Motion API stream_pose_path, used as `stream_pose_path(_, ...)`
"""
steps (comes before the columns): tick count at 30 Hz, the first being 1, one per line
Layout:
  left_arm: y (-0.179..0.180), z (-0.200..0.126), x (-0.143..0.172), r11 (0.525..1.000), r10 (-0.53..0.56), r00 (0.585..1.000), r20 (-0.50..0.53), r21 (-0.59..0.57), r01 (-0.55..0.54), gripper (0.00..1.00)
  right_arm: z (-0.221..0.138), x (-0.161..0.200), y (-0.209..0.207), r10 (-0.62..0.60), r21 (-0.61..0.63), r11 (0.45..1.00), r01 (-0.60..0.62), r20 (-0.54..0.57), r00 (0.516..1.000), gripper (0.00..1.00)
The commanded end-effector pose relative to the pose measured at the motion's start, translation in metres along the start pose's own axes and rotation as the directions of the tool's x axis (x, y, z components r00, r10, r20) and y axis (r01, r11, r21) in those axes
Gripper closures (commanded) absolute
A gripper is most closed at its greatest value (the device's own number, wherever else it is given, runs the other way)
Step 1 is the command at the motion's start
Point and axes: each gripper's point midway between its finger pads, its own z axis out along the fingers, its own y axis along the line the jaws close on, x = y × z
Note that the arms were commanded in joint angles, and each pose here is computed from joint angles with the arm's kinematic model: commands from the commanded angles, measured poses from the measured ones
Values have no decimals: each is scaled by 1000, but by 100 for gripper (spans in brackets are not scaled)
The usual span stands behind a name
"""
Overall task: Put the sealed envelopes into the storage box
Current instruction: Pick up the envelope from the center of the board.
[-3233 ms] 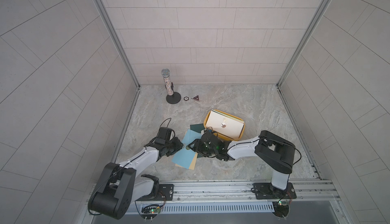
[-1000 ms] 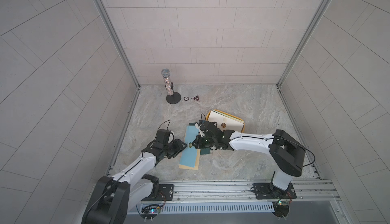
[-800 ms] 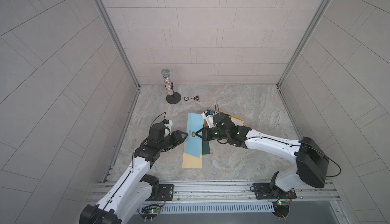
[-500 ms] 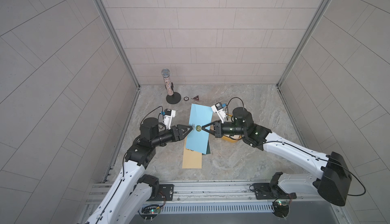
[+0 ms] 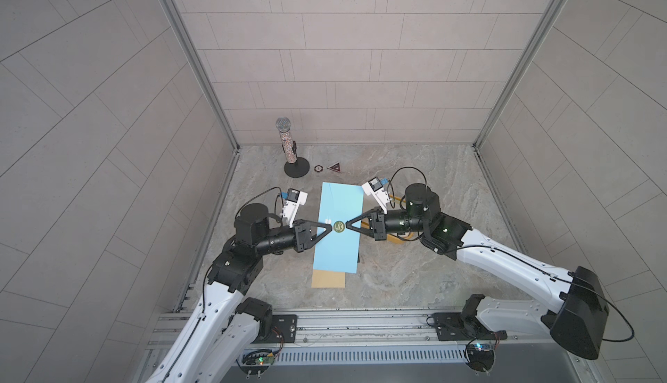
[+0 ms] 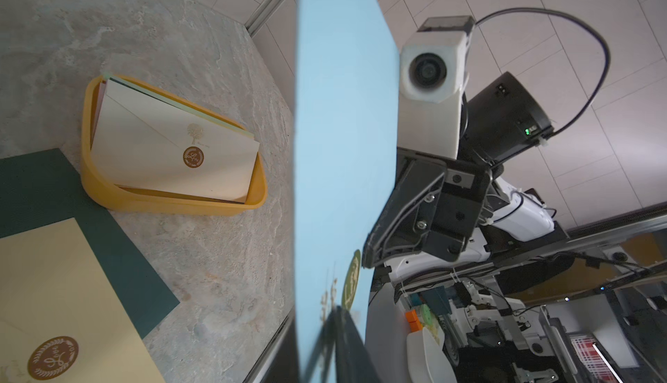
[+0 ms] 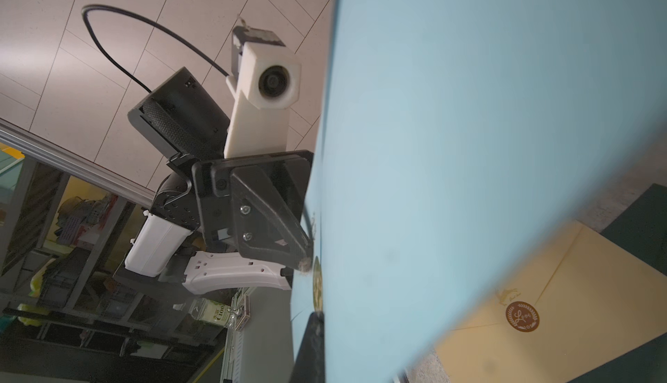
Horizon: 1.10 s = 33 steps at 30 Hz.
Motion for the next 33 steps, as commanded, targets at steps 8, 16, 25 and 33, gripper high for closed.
stream_pose_path(8,15,-7,-8,980,137,990,13,-146,-134,100,-52,1,-69,-122,432,897,91,44,992,42)
stream_pose_path(16,7,-12,-32,729,652,753,-89,-202,-654,100,-163,30,-153,-299,875,478,82,75,951,38)
stream_pose_path(25,4,53,-62,392,880,349,-322,77,-917,100,-212,63,-164,-335,920,389,-55,196,922,42)
stream_pose_path(33,41,132,-42,190,900,2,-436,388,-902,100,-229,71,-171,-324,929,347,-127,246,913,42)
